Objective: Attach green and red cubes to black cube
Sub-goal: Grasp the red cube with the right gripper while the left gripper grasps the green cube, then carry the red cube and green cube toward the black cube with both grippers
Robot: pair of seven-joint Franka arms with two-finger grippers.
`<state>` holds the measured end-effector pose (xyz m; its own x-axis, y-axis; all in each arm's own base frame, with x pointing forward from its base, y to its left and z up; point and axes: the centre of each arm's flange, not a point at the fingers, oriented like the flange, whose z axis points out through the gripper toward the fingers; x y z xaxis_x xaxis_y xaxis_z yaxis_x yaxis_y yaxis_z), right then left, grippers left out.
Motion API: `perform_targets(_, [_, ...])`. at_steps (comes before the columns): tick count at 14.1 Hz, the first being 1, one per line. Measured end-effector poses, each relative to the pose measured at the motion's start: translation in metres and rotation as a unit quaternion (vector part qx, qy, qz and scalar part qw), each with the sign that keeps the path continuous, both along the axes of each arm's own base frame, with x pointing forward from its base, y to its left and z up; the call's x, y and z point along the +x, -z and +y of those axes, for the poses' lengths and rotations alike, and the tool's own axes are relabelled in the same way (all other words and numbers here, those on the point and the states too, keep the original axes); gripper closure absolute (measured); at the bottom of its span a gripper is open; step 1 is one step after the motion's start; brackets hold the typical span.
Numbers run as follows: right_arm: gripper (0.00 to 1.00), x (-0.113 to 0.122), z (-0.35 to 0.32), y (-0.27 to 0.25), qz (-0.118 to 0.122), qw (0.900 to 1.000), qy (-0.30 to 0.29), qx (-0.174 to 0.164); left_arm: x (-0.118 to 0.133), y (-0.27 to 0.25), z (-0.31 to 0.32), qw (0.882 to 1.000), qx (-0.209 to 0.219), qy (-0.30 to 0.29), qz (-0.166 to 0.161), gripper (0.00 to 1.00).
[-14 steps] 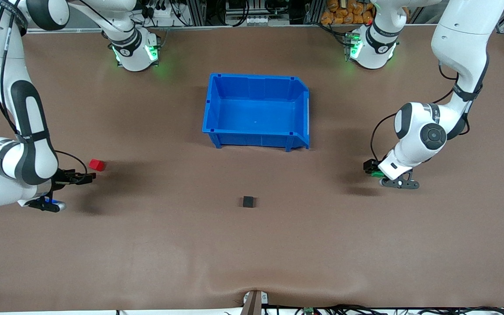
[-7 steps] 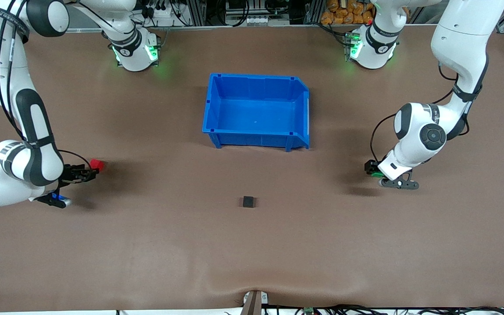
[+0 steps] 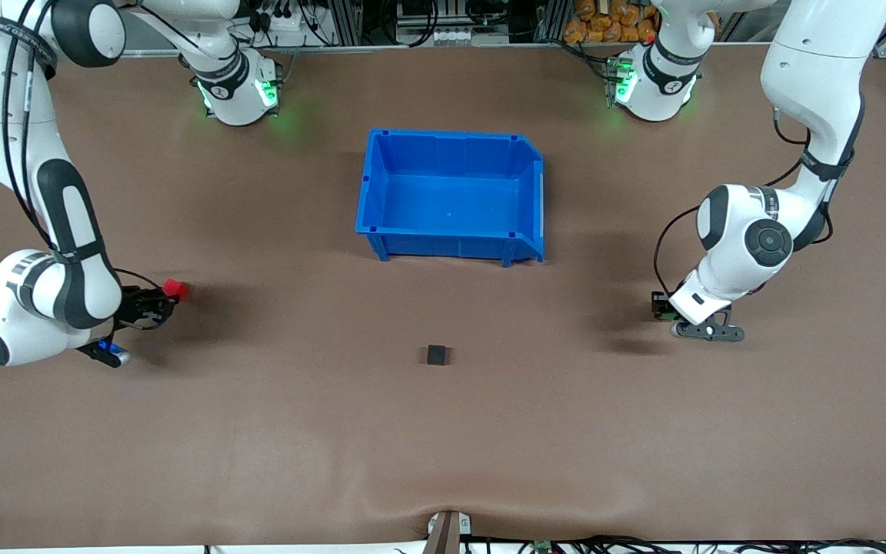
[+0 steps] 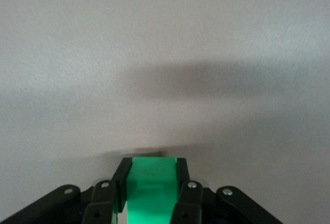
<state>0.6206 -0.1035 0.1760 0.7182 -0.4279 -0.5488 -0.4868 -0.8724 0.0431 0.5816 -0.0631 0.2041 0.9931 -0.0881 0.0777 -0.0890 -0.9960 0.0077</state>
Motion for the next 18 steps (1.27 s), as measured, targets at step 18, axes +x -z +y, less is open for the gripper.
perform_targets(18, [0.61, 0.063, 0.374, -0.028, -0.036, 0.864, 0.502, 0.010, 0.039, -0.063, -0.214, 0.835, -0.101, -0.540, -0.013, 0.61])
